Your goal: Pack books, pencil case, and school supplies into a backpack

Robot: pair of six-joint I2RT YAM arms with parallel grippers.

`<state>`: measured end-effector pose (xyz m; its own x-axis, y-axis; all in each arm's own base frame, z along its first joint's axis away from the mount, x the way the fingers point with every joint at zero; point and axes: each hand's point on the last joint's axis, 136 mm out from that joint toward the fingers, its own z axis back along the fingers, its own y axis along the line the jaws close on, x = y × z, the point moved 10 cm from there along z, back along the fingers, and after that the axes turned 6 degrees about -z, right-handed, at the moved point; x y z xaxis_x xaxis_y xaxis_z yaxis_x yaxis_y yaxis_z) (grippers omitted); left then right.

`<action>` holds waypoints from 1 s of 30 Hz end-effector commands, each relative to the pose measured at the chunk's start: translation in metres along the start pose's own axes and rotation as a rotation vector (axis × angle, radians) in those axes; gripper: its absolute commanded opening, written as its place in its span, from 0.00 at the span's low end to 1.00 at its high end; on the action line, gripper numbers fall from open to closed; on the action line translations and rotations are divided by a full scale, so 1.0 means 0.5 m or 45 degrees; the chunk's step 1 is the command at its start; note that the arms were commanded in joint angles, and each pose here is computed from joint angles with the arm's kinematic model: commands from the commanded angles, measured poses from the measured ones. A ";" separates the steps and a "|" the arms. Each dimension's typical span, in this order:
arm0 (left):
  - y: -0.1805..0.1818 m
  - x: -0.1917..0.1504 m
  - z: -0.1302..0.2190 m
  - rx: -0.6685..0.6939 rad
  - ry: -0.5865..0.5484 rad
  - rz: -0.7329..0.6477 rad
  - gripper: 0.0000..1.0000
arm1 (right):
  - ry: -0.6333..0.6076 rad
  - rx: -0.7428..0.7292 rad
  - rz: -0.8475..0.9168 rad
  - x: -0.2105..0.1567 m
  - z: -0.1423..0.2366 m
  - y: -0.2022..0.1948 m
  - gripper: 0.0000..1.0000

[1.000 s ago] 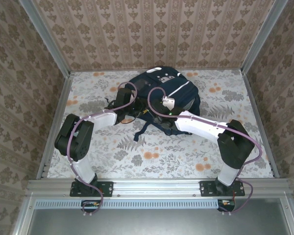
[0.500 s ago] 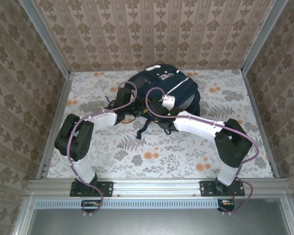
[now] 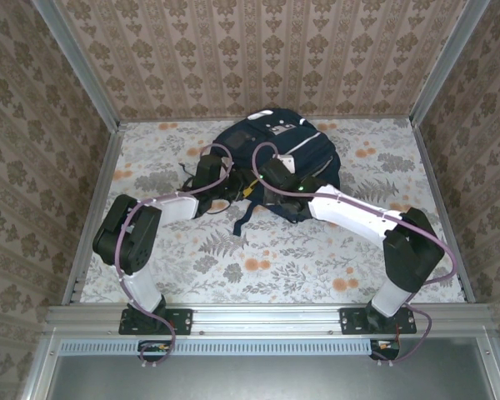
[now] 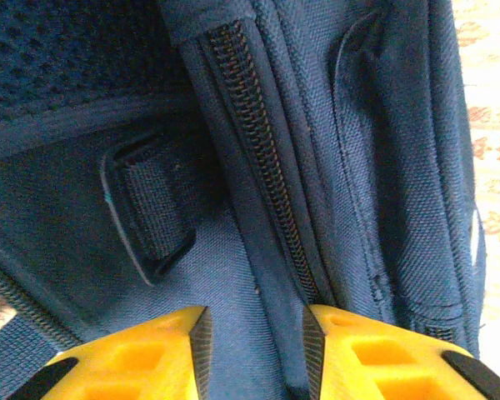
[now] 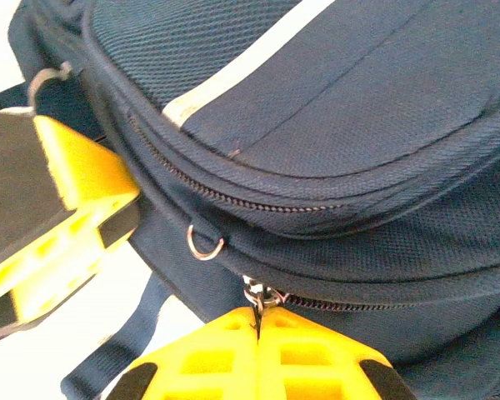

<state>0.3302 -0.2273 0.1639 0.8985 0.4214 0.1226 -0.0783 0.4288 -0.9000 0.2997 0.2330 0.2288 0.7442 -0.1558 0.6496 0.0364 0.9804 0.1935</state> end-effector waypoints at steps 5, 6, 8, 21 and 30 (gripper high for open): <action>-0.017 0.005 -0.019 -0.181 -0.021 0.030 0.39 | 0.169 0.398 -0.074 0.018 0.050 0.008 0.00; -0.018 0.004 -0.021 -0.192 -0.025 0.030 0.39 | 0.184 0.413 -0.096 0.018 0.050 0.004 0.00; -0.018 0.004 -0.023 -0.202 -0.035 0.026 0.39 | 0.218 0.420 -0.148 0.020 0.051 -0.005 0.00; -0.013 -0.022 0.012 -0.170 -0.099 -0.009 0.51 | 0.281 0.245 -0.237 0.013 0.030 -0.048 0.00; -0.021 -0.011 -0.031 -0.184 -0.071 0.015 0.48 | 0.241 0.187 -0.242 0.017 0.040 -0.060 0.09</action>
<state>0.3236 -0.2384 0.1594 0.8767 0.4656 0.1210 -0.0487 0.3360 -0.9406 0.2957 0.2072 0.2391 0.8552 -0.2778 0.4376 0.0705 0.8987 0.4328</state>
